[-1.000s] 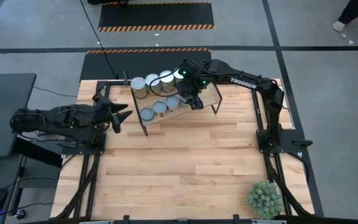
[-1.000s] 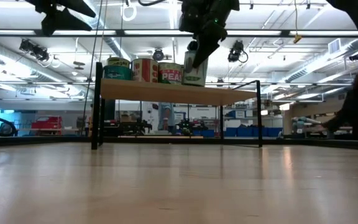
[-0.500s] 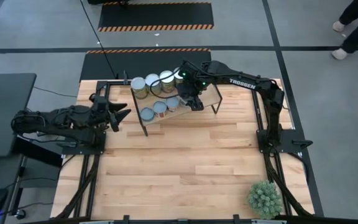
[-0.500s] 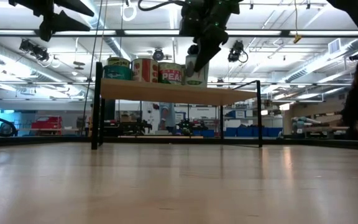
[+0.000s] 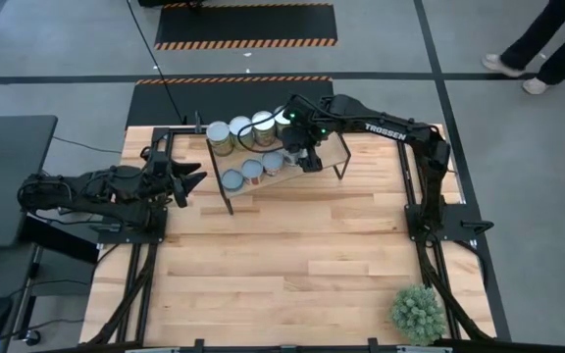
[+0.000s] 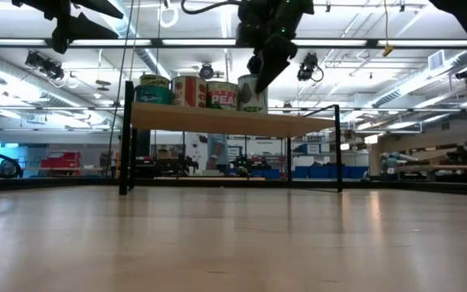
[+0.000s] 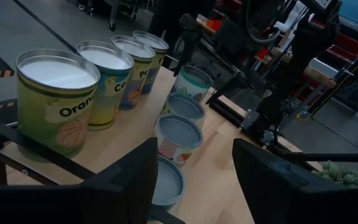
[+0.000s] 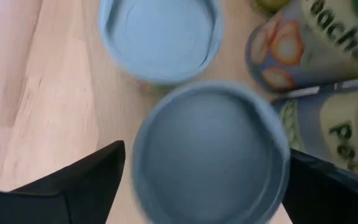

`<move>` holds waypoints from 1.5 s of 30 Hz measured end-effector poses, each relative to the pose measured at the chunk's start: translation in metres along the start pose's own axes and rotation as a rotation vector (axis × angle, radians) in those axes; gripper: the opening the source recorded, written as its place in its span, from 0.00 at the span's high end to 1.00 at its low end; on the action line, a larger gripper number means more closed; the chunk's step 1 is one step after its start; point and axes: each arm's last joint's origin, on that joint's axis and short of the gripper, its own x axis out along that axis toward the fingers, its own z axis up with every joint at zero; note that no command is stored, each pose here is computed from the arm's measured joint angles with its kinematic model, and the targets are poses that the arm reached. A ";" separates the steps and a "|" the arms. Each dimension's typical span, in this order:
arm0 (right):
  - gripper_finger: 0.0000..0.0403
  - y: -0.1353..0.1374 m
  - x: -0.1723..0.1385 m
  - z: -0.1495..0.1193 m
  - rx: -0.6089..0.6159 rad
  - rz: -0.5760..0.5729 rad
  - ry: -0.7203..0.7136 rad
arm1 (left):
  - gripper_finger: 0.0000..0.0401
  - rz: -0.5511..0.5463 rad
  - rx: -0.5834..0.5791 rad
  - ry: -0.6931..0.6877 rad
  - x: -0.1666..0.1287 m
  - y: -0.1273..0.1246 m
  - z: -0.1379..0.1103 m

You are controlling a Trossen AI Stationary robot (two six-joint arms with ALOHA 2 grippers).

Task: Pick and place cans onto a shelf
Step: Put the canned mixed vegetables on the shelf, then return to Home Position

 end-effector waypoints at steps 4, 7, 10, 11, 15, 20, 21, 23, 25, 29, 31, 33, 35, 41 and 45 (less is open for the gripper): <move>0.04 0.003 -0.004 -0.003 0.009 -0.016 0.045 | 0.47 0.000 -0.001 0.000 0.000 0.000 0.000; 0.05 0.003 -0.008 -0.005 0.019 -0.043 0.076 | 0.47 0.000 0.000 0.000 0.000 0.000 0.000; 0.05 0.004 -0.013 -0.007 0.035 -0.047 0.076 | 0.47 0.000 0.000 0.000 0.000 0.000 0.000; 0.05 0.005 -0.015 -0.007 0.037 -0.052 0.079 | 0.47 -0.003 0.000 0.002 0.000 0.000 0.000; 0.05 0.009 -0.029 -0.009 0.058 -0.082 0.078 | 0.47 -0.021 0.003 0.021 0.000 0.000 -0.001; 0.06 0.014 -0.055 -0.014 0.174 -0.099 0.044 | 0.47 -0.014 0.026 0.061 -0.001 0.002 -0.005; 0.06 0.015 -0.061 -0.016 0.200 -0.102 0.035 | 0.47 -0.016 0.026 0.060 -0.001 0.001 -0.005; 0.07 0.020 -0.074 -0.017 0.245 -0.100 0.011 | 0.47 -0.021 0.020 0.051 0.001 0.002 -0.008; 0.08 0.027 -0.083 -0.019 0.277 -0.086 -0.023 | 0.47 -0.025 0.016 0.048 0.004 0.005 -0.016; 0.11 0.046 -0.096 -0.026 0.325 -0.072 -0.081 | 0.47 -0.075 -0.034 -0.001 0.010 0.009 -0.030; 0.13 0.055 -0.100 -0.029 0.351 -0.074 -0.133 | 0.48 -0.102 -0.064 -0.039 0.011 0.012 -0.036; 0.14 0.064 -0.102 -0.035 0.386 -0.057 -0.197 | 0.50 -0.121 -0.093 -0.067 0.012 0.016 -0.043; 0.15 0.073 -0.104 -0.041 0.432 -0.030 -0.272 | 0.53 -0.134 -0.127 -0.084 0.013 0.020 -0.050; 0.21 0.097 -0.102 -0.064 0.550 0.038 -0.440 | 0.64 -0.188 -0.222 -0.119 0.012 0.033 -0.071; 0.28 0.112 -0.101 -0.079 0.603 0.073 -0.511 | 0.70 -0.205 -0.250 -0.143 0.009 0.039 -0.074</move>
